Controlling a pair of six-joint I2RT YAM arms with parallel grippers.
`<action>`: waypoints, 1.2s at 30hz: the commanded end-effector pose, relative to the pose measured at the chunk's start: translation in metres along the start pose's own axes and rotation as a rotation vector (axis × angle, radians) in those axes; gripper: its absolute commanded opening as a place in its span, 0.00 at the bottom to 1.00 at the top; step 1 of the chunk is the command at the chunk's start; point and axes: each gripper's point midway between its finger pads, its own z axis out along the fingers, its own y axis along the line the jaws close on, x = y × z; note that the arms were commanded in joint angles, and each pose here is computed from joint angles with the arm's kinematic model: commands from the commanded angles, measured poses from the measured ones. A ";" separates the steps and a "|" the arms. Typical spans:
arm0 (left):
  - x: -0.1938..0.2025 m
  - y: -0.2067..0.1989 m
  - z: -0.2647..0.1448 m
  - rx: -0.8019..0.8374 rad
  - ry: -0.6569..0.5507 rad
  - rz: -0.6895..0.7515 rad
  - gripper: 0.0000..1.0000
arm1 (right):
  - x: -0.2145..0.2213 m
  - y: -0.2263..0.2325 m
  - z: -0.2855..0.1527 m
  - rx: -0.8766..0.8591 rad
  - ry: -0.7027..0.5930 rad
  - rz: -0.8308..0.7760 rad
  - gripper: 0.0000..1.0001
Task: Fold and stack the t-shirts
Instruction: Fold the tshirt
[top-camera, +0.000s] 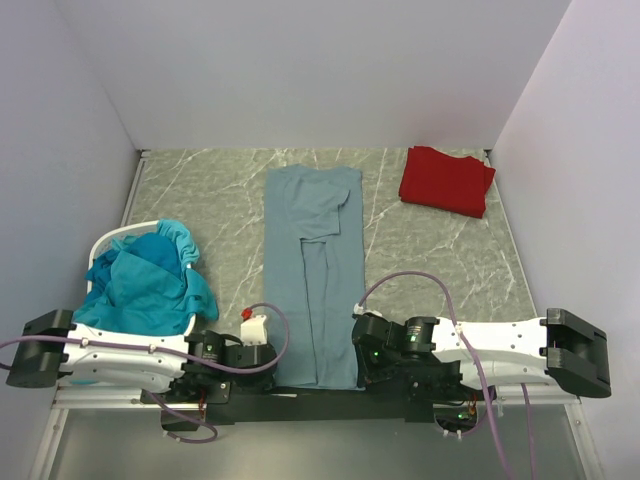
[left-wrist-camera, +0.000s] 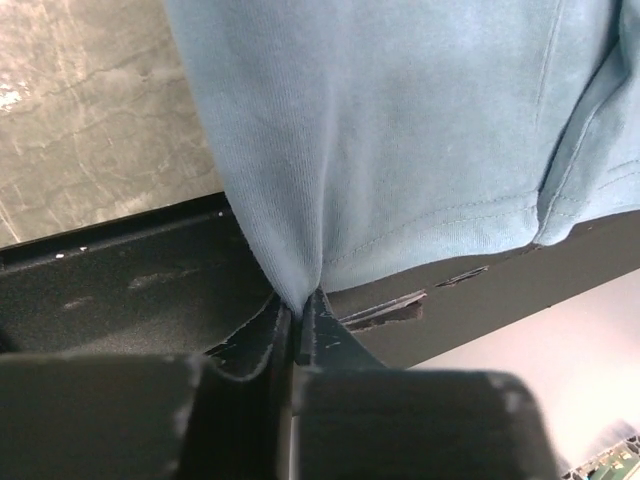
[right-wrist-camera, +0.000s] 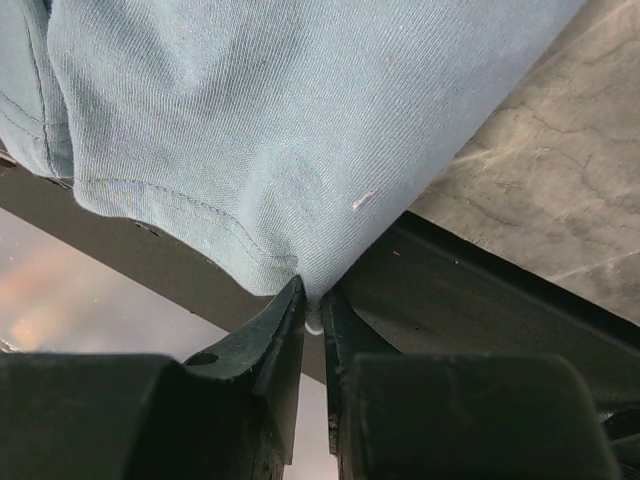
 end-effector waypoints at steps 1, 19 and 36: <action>0.002 0.007 0.002 -0.043 -0.014 -0.009 0.01 | -0.003 -0.022 0.005 0.099 -0.035 -0.018 0.18; -0.027 -0.036 -0.012 0.079 -0.199 -0.048 0.00 | -0.036 -0.002 -0.019 0.036 -0.210 -0.010 0.01; -0.100 -0.055 -0.015 0.119 -0.477 -0.079 0.00 | -0.130 0.024 -0.036 0.091 -0.470 -0.070 0.00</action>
